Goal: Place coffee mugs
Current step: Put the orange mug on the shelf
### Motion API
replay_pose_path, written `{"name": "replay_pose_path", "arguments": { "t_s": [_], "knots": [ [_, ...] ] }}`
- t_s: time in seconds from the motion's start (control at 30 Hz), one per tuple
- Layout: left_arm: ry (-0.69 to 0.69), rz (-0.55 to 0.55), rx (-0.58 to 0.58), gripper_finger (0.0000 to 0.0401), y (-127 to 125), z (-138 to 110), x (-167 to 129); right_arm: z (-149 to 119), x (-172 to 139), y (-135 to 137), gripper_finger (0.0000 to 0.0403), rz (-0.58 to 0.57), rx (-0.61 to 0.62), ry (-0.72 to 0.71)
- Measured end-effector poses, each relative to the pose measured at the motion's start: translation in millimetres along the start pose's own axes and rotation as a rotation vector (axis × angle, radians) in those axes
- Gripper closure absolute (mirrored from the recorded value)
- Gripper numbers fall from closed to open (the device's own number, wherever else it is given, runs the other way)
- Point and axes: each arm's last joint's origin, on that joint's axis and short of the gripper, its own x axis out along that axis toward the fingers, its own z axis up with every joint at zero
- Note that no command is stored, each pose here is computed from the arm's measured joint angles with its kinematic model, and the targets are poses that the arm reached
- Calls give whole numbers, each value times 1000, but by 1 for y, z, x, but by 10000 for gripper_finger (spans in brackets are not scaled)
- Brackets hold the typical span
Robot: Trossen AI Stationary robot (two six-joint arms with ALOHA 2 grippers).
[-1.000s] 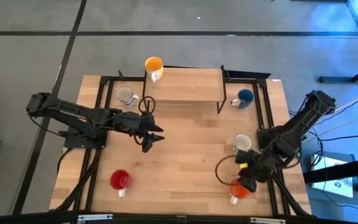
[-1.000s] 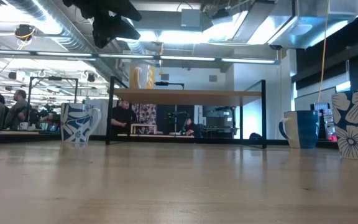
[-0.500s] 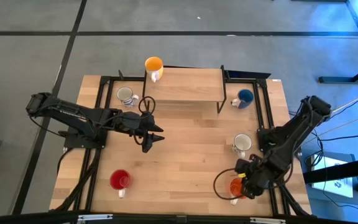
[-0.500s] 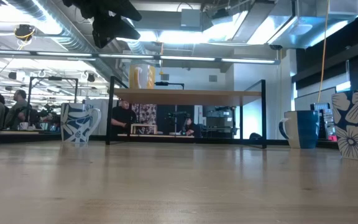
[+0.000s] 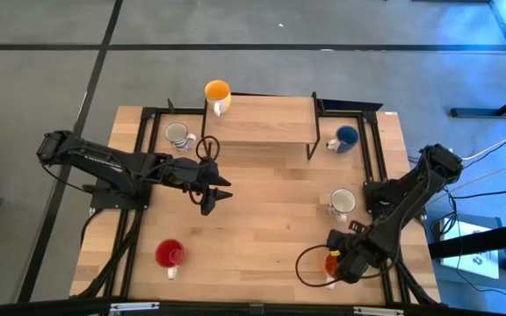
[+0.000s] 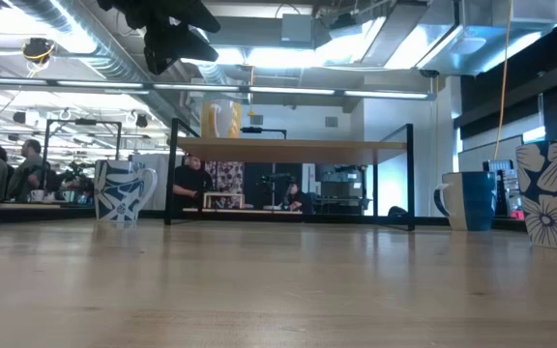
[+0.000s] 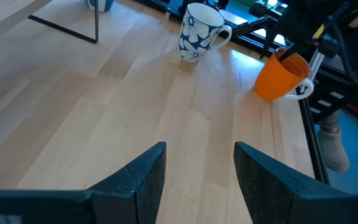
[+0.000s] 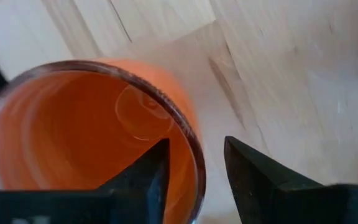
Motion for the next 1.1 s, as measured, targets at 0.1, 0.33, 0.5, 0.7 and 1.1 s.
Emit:
{"name": "replay_pose_path", "arguments": {
  "t_s": [0.1,0.33,0.5,0.7,1.1],
  "knots": [
    [0,0,0,218,0,0,0,0,4,1,299,-13,-2,4],
    [0,0,0,218,0,0,0,0,1,1,390,4,-30,-1],
    [0,0,0,218,0,0,0,15,-23,3,397,48,-127,-72],
    [1,0,0,218,0,0,0,65,-73,0,398,9,-283,-239],
    [6,-9,2,218,-1,-1,0,159,-104,-60,400,-125,-327,-300]
  ]
}}
